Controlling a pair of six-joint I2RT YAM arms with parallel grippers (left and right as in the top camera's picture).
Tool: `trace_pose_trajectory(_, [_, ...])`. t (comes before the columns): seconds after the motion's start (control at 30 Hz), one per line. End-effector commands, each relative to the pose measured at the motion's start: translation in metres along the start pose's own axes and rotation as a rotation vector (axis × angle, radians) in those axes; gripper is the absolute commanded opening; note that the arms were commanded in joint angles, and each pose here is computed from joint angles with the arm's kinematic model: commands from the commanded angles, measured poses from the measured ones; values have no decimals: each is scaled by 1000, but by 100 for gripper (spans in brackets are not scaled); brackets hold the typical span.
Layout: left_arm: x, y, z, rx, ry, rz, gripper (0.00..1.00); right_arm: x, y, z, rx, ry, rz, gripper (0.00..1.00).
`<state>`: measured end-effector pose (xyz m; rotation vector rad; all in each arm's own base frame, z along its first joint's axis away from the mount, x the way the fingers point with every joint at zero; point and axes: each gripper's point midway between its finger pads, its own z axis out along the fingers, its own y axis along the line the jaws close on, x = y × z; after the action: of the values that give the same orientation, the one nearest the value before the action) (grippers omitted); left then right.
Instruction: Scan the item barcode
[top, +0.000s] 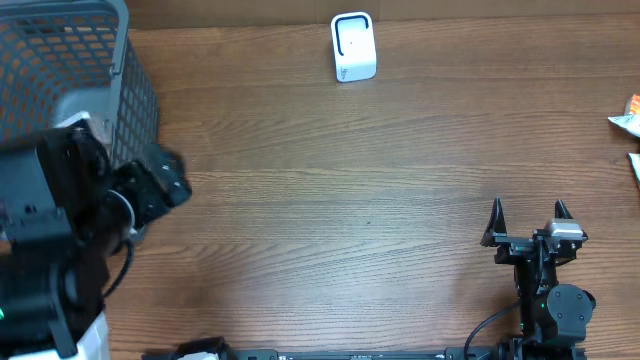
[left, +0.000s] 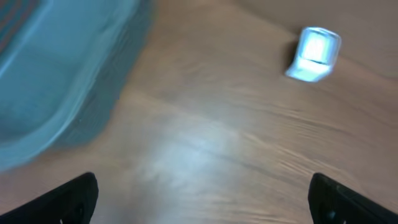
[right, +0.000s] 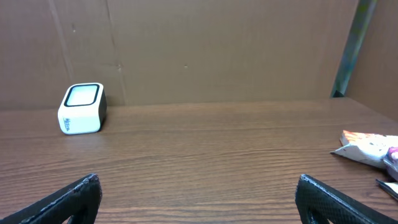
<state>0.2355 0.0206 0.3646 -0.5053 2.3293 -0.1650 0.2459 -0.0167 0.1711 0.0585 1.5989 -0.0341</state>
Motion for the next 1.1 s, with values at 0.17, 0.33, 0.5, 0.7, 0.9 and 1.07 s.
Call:
trace_pose_trajectory(0.17, [39, -43, 1, 332, -184, 421, 100, 2, 1, 0, 0, -5, -5, 100])
trace_pose_trajectory(0.33, [76, -31, 8, 355, -288, 440, 100, 2, 1, 0, 0, -5, -5, 100])
trace_pose_trajectory(0.5, [108, -16, 5, 348, -429, 459, 100, 2, 1, 0, 0, -5, -5, 100])
trace_pose_trajectory(0.7, [125, -4, 18, 320, -467, 470, 100, 2, 1, 0, 0, -5, -5, 100])
trace_pose_trajectory(0.9, [123, -3, 48, 319, -521, 503, 100, 2, 1, 0, 0, -5, -5, 100])
trace_pose_trajectory(1.07, [115, -6, 64, 339, -655, 520, 100, 2, 1, 0, 0, -5, -5, 100])
